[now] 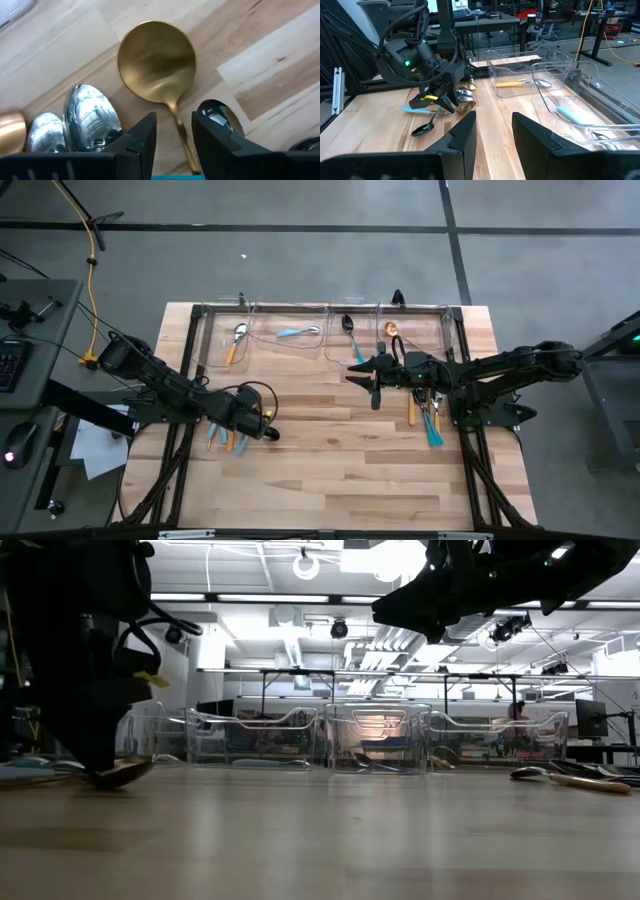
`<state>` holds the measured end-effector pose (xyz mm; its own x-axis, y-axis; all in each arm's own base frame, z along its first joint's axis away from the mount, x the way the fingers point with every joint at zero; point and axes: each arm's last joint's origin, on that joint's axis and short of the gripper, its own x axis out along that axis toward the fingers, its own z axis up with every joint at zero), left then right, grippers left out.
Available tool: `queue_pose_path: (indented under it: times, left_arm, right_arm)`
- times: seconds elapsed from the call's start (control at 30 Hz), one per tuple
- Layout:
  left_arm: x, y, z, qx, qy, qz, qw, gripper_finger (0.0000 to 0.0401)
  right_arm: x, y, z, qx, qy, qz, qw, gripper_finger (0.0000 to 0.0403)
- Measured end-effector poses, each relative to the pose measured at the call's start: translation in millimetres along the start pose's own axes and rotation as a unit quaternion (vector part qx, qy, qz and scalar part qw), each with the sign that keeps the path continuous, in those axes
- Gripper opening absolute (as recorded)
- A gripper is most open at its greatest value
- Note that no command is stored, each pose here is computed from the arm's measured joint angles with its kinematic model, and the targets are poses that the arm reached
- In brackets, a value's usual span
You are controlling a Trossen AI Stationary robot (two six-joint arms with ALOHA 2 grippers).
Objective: Sort silverware by color (type)
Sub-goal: Put the gold spoon into the right transparent bin
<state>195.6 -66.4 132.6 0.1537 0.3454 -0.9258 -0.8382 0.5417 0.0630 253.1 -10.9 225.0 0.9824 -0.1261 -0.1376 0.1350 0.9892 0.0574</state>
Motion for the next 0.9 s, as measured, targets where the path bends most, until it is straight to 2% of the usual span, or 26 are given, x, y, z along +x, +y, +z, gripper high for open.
queue_pose_path:
  times: [0.37,0.6,0.9]
  left_arm:
    - [-0.2,-0.5,1.1,-0.012,-0.016,0.0,1.0,0.0115]
    - [-2.4,-11.7,4.0,0.004,-0.025,-0.051,0.998,0.0115]
    - [-11.9,-10.6,8.0,0.01,-0.021,-0.017,1.0,0.0115]
  right_arm:
    - [0.0,0.0,0.0,0.0,0.0,0.0,1.0,0.011]
    - [0.0,0.1,0.0,0.0,0.0,0.0,1.0,0.011]
    - [0.0,0.0,-0.7,-0.001,0.004,0.0,1.0,0.011]
